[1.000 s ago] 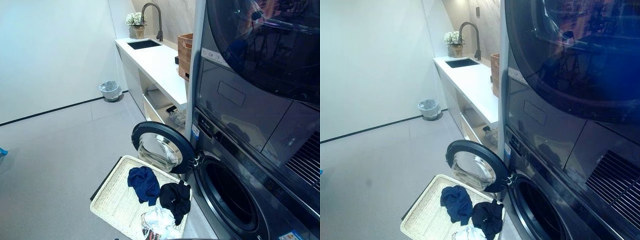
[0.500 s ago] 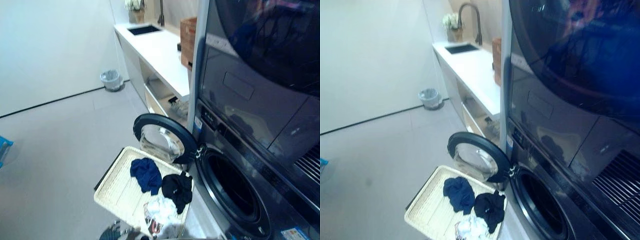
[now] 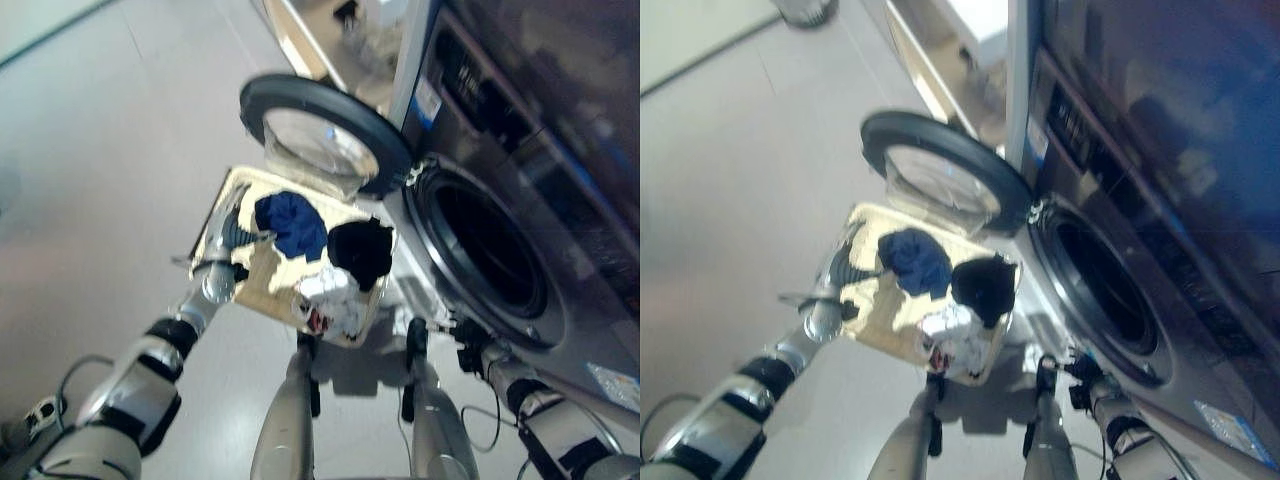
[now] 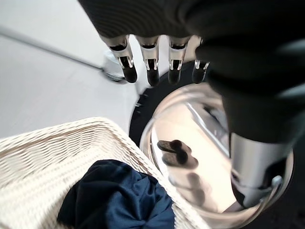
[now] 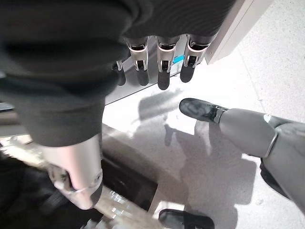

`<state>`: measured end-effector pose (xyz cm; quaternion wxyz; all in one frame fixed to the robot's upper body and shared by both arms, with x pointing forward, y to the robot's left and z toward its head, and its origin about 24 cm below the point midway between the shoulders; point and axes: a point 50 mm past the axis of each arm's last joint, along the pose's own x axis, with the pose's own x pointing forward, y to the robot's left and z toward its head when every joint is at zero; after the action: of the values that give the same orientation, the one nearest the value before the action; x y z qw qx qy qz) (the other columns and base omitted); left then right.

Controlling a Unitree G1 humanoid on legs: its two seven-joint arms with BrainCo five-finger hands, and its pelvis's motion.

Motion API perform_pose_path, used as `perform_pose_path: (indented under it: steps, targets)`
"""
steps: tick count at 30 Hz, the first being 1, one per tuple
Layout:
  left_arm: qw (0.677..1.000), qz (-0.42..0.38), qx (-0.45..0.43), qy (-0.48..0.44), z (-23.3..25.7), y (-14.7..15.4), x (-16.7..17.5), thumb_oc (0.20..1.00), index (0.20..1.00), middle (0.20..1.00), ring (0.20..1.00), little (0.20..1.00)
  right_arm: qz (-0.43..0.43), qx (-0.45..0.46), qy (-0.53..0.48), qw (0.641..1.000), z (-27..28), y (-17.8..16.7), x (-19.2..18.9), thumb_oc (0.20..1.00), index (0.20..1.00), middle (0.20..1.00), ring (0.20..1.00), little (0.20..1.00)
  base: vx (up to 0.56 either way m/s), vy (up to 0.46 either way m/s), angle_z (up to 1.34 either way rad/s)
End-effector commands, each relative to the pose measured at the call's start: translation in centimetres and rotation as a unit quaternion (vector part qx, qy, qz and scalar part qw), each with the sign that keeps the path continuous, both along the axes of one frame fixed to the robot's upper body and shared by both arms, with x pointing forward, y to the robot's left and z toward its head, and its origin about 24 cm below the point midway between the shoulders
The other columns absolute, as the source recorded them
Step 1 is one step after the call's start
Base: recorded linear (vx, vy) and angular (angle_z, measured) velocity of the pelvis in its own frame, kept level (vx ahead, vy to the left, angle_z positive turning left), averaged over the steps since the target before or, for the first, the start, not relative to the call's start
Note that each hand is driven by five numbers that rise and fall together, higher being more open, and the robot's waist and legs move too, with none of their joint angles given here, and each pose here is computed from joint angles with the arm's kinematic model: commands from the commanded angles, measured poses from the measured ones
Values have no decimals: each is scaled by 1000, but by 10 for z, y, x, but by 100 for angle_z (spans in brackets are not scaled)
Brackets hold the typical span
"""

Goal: Put the clothes into the washing machine.

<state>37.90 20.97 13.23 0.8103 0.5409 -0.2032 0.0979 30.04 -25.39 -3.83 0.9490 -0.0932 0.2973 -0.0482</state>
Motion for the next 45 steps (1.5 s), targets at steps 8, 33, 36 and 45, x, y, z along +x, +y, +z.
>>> perform_pose_path:
  steps: [8,33,36,45]
  targets:
    - [985,95,134,-55,38,28,13,1000,1000,1000,1000,1000,17,15,-70,997,29,7,25,1000,1000,1000,1000,1000,-53,13,1]
    - [943,276,164,-88,71,70,12,1000,1000,1000,1000,1000,22,10,-162,986,83,5,58,1000,1000,1000,1000,1000,2,2,-2]
    - [933,291,164,-131,79,72,9,1000,1000,1000,1000,1000,23,14,-169,985,86,7,61,1000,1000,1000,1000,1000,0,0,0]
    - [918,297,166,-205,94,68,7,1000,1000,1000,1000,1000,22,12,-178,984,90,7,63,1000,1000,1000,1000,1000,0,0,0]
